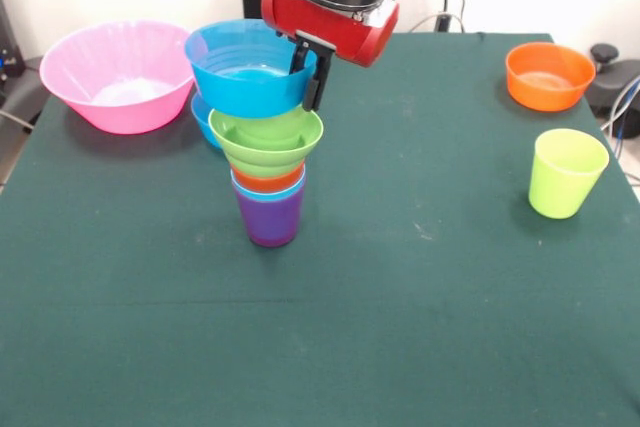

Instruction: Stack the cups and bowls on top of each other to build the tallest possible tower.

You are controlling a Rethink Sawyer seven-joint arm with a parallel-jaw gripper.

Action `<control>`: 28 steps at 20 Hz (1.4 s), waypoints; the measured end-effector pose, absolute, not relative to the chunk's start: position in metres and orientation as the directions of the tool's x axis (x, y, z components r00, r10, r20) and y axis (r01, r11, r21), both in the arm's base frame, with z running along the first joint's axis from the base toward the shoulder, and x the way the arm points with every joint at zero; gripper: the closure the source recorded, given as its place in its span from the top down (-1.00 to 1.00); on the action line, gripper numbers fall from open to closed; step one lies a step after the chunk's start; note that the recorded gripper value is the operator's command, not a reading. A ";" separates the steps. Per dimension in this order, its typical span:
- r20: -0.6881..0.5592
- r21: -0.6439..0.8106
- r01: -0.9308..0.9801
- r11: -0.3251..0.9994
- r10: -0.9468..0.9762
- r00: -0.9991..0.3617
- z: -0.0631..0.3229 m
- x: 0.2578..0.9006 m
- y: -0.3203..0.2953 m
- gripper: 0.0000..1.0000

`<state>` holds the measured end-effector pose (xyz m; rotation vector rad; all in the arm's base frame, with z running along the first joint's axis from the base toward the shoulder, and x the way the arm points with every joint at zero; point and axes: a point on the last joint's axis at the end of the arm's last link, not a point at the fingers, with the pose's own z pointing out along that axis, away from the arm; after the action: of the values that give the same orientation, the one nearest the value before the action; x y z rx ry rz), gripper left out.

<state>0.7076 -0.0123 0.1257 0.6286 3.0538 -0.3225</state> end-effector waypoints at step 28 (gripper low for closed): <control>-0.048 -0.200 0.377 0.905 0.375 -0.926 0.126 0.707 -0.001 -1.00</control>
<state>0.7074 -0.0013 0.1256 0.6033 3.0576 -0.3234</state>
